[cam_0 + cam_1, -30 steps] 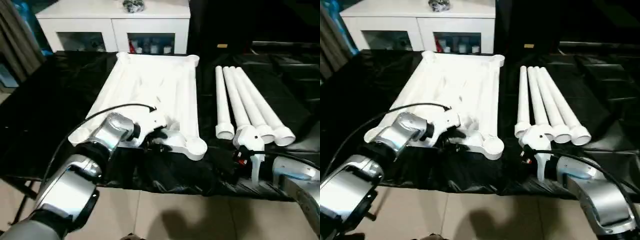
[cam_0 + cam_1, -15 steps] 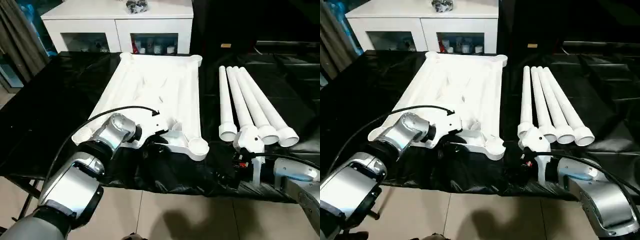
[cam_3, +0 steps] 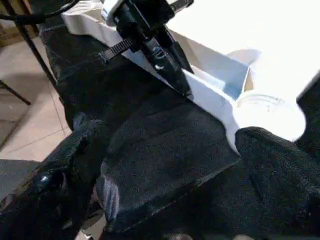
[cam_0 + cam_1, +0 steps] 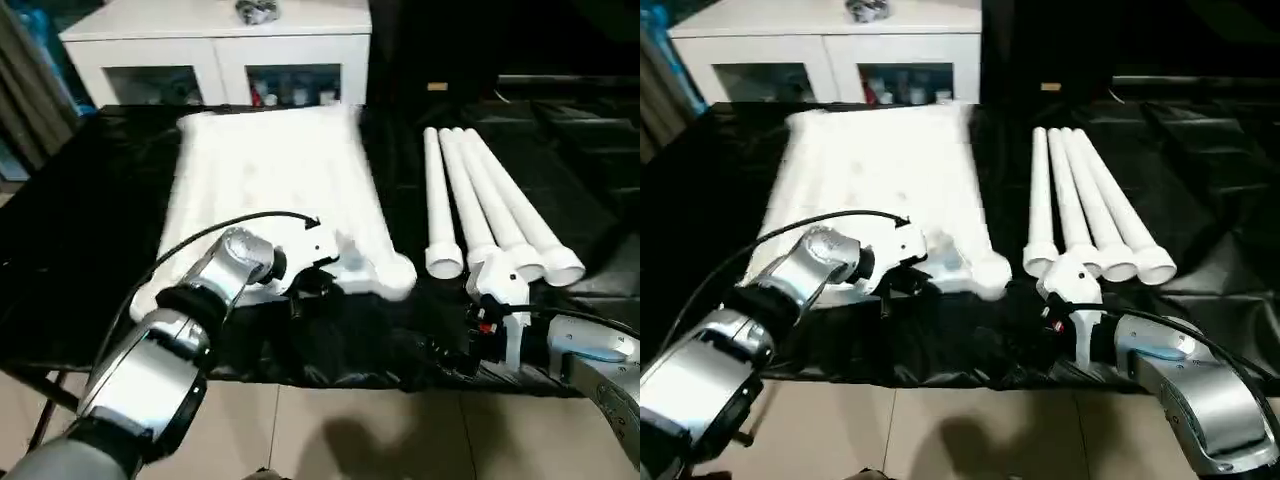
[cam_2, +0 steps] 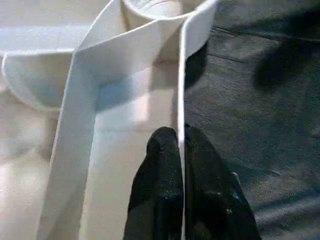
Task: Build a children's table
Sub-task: Move table base
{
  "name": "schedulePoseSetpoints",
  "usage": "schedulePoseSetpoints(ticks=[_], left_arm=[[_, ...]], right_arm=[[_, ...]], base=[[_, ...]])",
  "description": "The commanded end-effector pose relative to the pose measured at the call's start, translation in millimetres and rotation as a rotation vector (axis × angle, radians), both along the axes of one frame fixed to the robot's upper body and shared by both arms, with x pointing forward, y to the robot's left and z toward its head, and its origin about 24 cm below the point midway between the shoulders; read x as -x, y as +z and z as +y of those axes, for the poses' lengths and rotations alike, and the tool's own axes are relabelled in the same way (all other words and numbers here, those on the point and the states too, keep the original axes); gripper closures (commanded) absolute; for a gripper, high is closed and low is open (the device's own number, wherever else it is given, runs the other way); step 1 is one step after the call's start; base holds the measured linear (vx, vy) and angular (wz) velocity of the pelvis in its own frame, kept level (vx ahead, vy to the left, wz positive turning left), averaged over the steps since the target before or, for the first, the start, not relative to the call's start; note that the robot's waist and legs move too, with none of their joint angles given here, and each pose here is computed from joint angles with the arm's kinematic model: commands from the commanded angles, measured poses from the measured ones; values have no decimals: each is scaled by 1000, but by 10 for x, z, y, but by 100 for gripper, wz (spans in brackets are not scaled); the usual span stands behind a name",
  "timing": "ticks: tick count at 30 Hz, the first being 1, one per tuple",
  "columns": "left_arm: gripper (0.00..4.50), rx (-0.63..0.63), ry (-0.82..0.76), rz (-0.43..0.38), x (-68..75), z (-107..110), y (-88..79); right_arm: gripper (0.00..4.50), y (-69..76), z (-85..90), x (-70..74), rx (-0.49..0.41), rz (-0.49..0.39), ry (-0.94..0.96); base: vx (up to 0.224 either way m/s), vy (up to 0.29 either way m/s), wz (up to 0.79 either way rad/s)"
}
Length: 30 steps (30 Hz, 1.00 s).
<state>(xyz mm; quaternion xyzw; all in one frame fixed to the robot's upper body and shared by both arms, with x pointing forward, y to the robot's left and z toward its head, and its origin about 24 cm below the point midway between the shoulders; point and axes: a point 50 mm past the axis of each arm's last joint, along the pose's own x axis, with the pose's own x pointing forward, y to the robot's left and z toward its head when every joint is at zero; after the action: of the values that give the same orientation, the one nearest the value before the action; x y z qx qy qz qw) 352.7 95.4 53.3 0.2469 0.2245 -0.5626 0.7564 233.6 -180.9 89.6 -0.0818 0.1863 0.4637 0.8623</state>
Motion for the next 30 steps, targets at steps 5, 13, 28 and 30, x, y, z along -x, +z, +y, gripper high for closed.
schedulePoseSetpoints(ticks=[5, 13, 28, 30], left_arm=[[449, 25, 56, -43, 12, 110, -12], [422, 88, -12, -61, 101, 119, 15], [384, 560, 472, -304, 418, 442, 435], [384, 566, 766, -431, 450, 576, 328]], right_arm=[[0, 37, -3, 14, 4, -17, -9], [0, 58, -15, 0, 9, -43, -30], [0, 86, -165, 13, -56, -207, -533], [0, 79, -124, -7, -97, -230, -659]], base=[[0, 0, 0], [0, 0, 0], [0, 0, 0], [0, 0, 0]])
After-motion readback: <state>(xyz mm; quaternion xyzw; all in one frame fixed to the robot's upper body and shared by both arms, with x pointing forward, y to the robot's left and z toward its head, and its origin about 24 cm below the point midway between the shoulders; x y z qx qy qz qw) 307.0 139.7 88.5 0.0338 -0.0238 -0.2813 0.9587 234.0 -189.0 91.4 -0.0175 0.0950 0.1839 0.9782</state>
